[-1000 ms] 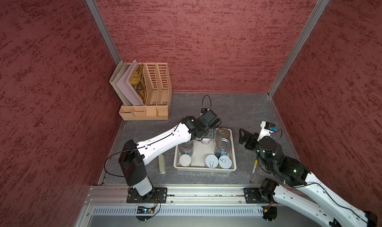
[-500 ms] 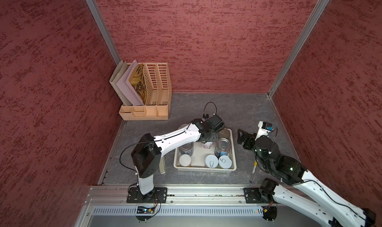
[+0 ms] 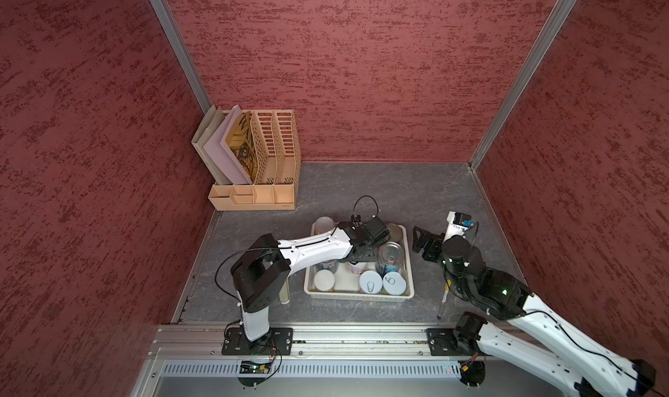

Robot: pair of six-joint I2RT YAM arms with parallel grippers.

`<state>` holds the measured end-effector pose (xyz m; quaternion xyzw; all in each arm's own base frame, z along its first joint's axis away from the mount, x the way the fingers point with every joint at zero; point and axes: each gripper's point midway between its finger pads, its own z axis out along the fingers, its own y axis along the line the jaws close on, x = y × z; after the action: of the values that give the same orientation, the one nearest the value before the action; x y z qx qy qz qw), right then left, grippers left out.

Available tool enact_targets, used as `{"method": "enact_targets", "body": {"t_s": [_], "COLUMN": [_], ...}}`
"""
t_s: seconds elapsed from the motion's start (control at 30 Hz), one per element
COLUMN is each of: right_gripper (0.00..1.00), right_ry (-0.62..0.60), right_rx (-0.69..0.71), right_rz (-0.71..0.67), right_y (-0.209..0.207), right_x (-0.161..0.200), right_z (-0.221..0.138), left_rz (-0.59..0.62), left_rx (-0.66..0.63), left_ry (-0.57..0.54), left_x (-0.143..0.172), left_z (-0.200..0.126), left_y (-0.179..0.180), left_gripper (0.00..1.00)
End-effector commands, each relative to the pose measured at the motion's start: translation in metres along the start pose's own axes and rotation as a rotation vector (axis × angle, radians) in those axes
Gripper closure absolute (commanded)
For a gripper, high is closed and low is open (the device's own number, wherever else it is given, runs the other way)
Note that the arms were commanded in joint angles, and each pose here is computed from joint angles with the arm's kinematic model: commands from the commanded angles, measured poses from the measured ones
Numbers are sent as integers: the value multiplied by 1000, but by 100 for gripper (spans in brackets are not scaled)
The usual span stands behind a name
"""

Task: Put the canned food in the basket
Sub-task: Place the canned food in the basket.

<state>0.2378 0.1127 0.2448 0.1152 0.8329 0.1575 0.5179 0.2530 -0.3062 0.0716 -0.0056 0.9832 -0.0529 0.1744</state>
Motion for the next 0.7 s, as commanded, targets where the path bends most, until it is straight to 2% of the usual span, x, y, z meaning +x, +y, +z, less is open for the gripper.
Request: {"method": "enact_targets", "body": {"t_s": [0.0,0.37,0.47,0.6,0.67], "right_gripper": [2,2,2,2,2], "right_ry": [-11,5,11,18,20], "right_rx": [-14,-12,-12,-13,-11], "right_rz": [4,-8,-12,-15,-16], "right_y": [5,7,9,10,10], "right_x": [-6,-2,-1,1,1], "right_z": [1,5,7,8,9], "left_rz": [-19,-1,6,5,5], "left_rx": [1,-27,-46,-69,-78], "left_ry": [-33,-9,-16,-4,1], "left_x": [0,28,32,38,40], "left_z": [2,11,11,19,23], "left_y": [-1,5,7,12,13], "left_gripper": [67,65,61,49,48]}}
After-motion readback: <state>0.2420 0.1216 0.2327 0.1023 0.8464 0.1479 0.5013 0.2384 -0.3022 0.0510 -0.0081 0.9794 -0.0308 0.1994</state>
